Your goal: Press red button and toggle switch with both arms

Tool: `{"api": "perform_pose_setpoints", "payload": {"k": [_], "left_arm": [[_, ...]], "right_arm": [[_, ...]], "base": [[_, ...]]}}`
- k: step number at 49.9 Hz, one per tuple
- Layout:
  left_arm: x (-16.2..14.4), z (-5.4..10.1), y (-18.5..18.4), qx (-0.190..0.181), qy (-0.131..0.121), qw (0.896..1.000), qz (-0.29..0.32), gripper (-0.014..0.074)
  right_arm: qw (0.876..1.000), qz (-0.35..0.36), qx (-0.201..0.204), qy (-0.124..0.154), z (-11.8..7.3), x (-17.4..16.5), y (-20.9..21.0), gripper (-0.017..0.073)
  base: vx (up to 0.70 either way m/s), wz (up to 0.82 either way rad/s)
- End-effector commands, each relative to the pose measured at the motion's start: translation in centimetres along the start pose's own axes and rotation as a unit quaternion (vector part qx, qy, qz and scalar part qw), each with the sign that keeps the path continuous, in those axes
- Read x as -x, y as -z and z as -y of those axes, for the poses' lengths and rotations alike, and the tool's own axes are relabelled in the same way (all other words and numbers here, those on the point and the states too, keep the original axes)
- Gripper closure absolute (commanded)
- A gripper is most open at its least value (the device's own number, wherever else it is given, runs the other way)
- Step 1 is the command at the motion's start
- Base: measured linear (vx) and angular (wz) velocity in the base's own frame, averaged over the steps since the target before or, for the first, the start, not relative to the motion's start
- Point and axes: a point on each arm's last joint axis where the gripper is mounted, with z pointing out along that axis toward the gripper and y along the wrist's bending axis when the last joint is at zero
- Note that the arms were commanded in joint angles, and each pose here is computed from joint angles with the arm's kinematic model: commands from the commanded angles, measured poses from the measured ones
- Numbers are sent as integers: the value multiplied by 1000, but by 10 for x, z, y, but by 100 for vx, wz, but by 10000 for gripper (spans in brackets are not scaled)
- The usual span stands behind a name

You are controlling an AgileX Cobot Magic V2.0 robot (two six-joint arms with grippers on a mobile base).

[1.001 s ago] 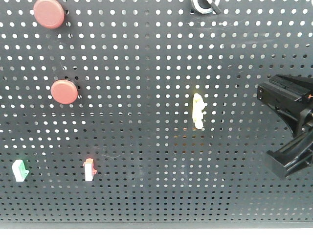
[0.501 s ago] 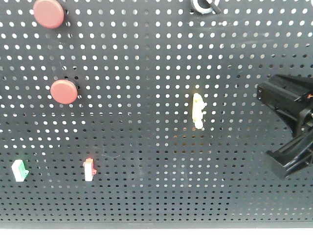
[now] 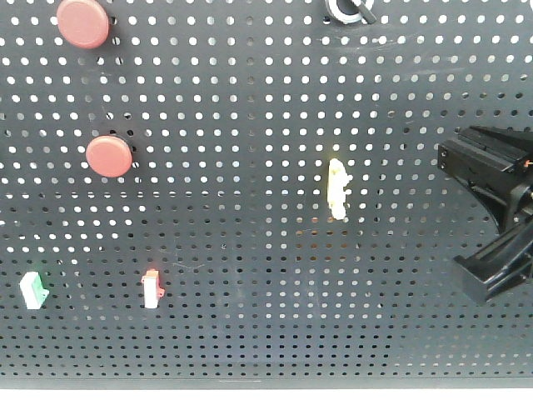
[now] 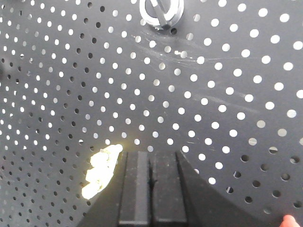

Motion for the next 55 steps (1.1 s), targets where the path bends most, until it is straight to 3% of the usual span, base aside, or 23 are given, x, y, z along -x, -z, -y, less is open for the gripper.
{"api": "perform_pose_setpoints", "payload": {"k": [1, 11, 15, 23, 30, 39, 42, 48, 51, 55], "left_arm": [[-4, 1, -1, 1, 10, 1000, 25, 594], [-4, 1, -1, 1, 10, 1000, 25, 594], [-4, 1, -1, 1, 10, 1000, 25, 594], [-4, 1, -1, 1, 10, 1000, 25, 594], [-4, 1, -1, 1, 10, 1000, 25, 594], [-4, 1, -1, 1, 10, 1000, 25, 594], [-4, 1, -1, 1, 10, 1000, 25, 594], [-4, 1, -1, 1, 10, 1000, 25, 593], [-4, 1, -1, 1, 10, 1000, 25, 593], [-4, 1, -1, 1, 10, 1000, 25, 593]], "right_arm": [[999, 48, 2, 7, 3, 16, 3, 559], [999, 33, 2, 6, 0, 5, 6, 559], [1000, 23, -15, -10, 5, -6, 16, 559], [989, 4, -101, -110, 17, -52, 53, 559], [976, -6, -176, -128, 11, -102, 93, 559], [950, -23, -257, -178, -12, -169, 137, 559], [947, -29, -264, -179, -21, -189, 145, 559], [952, -27, -263, -155, -38, -219, 157, 559], [949, -57, -268, -154, -40, -222, 162, 559], [952, -71, -266, -131, -41, -225, 163, 559]], "base": [[0, 0], [0, 0], [0, 0], [0, 0], [0, 0], [0, 0], [0, 0], [0, 0], [0, 0], [0, 0]]}}
